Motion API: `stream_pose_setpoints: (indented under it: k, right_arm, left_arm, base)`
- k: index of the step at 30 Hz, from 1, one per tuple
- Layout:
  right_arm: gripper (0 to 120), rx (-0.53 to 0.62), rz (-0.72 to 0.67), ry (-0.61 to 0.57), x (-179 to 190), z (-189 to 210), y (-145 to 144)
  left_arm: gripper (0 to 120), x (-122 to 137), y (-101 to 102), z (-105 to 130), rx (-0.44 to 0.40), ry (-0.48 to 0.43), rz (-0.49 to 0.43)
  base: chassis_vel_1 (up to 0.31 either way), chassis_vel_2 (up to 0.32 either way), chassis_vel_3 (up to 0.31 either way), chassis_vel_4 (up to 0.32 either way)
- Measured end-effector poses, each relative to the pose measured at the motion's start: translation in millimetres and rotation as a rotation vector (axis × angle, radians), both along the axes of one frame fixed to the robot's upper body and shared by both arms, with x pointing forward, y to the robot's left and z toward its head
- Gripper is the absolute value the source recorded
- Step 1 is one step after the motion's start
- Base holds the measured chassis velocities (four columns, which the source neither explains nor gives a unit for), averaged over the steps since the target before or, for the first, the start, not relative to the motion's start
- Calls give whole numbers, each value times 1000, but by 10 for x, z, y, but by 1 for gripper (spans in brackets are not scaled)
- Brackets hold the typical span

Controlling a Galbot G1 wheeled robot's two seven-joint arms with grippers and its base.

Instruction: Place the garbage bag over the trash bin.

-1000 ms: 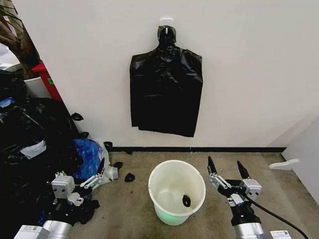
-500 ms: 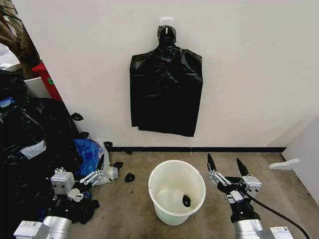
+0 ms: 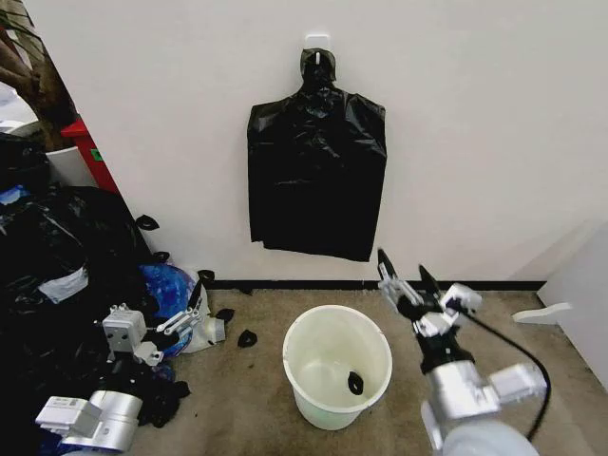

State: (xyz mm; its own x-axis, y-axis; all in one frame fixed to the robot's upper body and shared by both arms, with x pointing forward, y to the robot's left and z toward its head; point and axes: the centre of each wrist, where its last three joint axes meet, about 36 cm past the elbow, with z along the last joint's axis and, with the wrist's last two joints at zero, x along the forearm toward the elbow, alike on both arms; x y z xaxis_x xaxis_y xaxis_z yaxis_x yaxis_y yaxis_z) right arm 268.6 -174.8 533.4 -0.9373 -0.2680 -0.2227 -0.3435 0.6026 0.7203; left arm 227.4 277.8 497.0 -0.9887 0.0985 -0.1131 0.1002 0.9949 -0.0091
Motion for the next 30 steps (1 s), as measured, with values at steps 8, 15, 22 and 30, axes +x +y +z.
stream_pose_setpoints:
  k: [8, 15, 22, 30]
  right_arm:
    - [100, 343, 233, -4, 627, 175, 312]
    - [100, 456, 283, 52, 1322, 518, 758]
    - [100, 478, 171, 13, 1941, 912, 937]
    - [100, 481, 54, 48, 2357, 1091, 907]
  left_arm:
    - [100, 118, 41, 52, -7, -11, -13]
    - [100, 131, 51, 54, 3, 4, 9]
    - [100, 116, 60, 47, 2, 2, 30]
    - [100, 98, 55, 78, 5, -11, 38]
  base:
    - [0, 0, 0, 0]
    - [0, 0, 0, 0]
    - [0, 0, 0, 0]
    - [0, 0, 0, 0]
